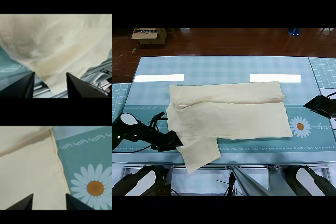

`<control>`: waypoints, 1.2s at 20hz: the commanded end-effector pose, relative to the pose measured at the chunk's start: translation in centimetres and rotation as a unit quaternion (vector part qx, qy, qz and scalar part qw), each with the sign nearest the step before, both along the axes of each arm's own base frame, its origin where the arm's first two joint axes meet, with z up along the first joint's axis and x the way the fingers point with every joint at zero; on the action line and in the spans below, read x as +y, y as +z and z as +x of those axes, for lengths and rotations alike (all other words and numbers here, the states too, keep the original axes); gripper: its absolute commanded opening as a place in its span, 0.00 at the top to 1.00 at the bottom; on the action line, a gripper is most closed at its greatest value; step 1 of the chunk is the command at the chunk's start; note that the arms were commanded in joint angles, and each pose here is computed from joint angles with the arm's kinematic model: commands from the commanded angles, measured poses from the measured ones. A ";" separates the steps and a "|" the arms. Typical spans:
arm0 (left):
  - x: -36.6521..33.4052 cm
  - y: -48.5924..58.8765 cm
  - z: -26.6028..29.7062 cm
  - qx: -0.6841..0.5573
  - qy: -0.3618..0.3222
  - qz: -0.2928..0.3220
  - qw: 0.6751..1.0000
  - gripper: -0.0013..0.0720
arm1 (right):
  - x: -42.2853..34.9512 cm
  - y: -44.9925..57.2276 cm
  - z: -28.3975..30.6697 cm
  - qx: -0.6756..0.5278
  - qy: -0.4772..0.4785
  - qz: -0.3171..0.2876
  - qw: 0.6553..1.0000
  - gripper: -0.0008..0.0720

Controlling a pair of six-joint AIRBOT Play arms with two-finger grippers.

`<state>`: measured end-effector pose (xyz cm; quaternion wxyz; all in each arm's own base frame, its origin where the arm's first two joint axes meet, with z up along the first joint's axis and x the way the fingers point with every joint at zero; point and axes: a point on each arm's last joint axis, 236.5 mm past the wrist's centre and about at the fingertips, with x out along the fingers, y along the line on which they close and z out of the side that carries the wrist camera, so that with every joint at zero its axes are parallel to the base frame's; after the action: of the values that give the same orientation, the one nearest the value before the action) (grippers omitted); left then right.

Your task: Fold the shirts.

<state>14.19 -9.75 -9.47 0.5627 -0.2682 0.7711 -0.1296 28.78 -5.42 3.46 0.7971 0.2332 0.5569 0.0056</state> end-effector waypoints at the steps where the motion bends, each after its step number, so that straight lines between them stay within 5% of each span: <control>1: -1.4 -1.5 0.0 0.010 -0.013 -0.001 1.000 0.31 | 0.0 0.0 -0.1 0.003 0.000 0.000 1.000 0.31; 4: -2.0 -2.8 -1.6 0.050 -0.029 -0.001 0.998 0.27 | 0.1 -0.1 -0.3 0.007 0.000 0.002 1.000 0.31; 5: -2.0 -3.1 -2.0 0.059 -0.031 -0.001 0.998 0.39 | 0.2 -0.1 -0.4 0.009 0.001 0.003 1.000 0.31; 6: -2.0 -3.4 -2.0 0.059 -0.030 0.001 0.998 0.79 | 0.2 -0.1 -0.5 0.011 0.003 0.003 1.000 0.31; 7: -2.0 -3.4 -1.9 0.056 -0.030 0.002 0.998 0.95 | 0.3 -0.2 -0.7 0.016 0.005 0.004 1.000 0.31; 13: -1.8 -3.4 -1.7 0.050 -0.029 0.002 0.998 0.95 | -4.4 -2.5 -4.7 0.100 -0.023 -0.077 0.992 0.31; 16: -1.8 -3.4 -1.7 0.043 -0.038 -0.001 0.998 0.95 | -3.2 -5.7 -7.3 0.140 -0.045 -0.026 0.989 0.30; 17: -1.8 -3.4 -1.7 0.043 -0.039 -0.001 0.998 0.95 | -2.1 -6.9 -7.8 0.148 -0.046 -0.002 0.988 0.17; 24: -1.9 -3.3 -1.7 0.041 -0.045 -0.005 0.998 0.95 | 2.0 -12.3 -7.9 0.156 -0.057 0.093 0.982 0.18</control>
<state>11.62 -11.90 -12.18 0.5039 -0.2457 0.8139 -0.1523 20.59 -4.32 -7.40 0.6801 0.3069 0.6651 -0.0283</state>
